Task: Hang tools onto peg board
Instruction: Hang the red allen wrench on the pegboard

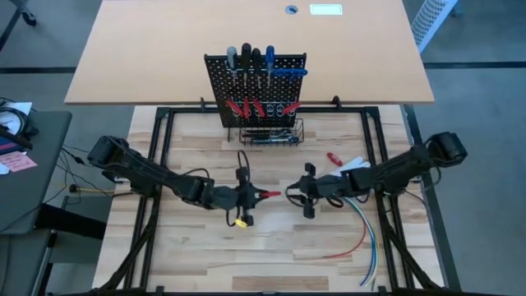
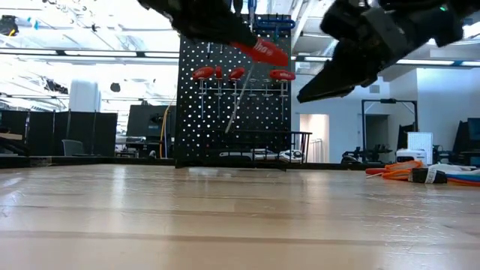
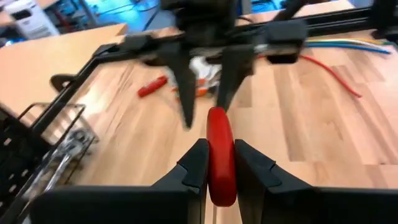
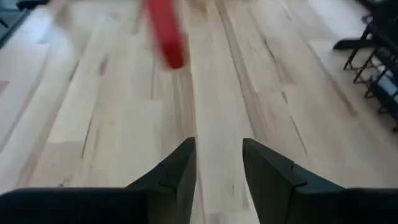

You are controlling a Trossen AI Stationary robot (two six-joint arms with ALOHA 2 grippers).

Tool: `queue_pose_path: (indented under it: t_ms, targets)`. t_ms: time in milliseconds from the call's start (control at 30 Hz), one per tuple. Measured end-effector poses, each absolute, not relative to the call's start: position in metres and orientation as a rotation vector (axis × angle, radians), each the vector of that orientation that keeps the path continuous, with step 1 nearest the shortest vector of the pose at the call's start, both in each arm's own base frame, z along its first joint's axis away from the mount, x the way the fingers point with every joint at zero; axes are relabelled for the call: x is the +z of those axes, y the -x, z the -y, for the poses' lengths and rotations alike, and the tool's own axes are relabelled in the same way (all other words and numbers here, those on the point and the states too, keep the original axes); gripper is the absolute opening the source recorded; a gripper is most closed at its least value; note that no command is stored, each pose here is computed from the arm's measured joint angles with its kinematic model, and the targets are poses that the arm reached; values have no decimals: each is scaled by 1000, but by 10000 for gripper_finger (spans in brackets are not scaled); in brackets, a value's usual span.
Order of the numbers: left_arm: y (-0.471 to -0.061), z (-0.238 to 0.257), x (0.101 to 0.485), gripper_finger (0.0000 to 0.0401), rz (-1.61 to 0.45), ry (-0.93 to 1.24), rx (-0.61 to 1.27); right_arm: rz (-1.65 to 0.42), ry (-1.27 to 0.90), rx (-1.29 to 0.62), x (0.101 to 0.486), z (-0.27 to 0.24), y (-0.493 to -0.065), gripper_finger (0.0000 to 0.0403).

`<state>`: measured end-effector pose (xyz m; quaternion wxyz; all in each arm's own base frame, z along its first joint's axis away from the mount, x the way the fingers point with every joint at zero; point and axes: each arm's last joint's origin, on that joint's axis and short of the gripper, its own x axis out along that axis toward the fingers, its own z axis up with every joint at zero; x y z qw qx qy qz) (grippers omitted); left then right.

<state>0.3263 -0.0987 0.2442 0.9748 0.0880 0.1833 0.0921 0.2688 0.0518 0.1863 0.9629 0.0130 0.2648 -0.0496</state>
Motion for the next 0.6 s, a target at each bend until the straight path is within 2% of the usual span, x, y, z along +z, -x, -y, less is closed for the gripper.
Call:
queue_pose_path:
  t_ms: [167, 333, 600]
  targets:
    - [-313, 84, 238, 41, -337, -141, 207, -349, 21, -60, 179, -56, -259, 129]
    - [-309, 77, 231, 41, -236, -88, 122, -139, 28, -52, 175, -57, -266, 128]
    - [-308, 75, 229, 41, -220, -75, 87, -69, 20, 15, 174, -61, -285, 128]
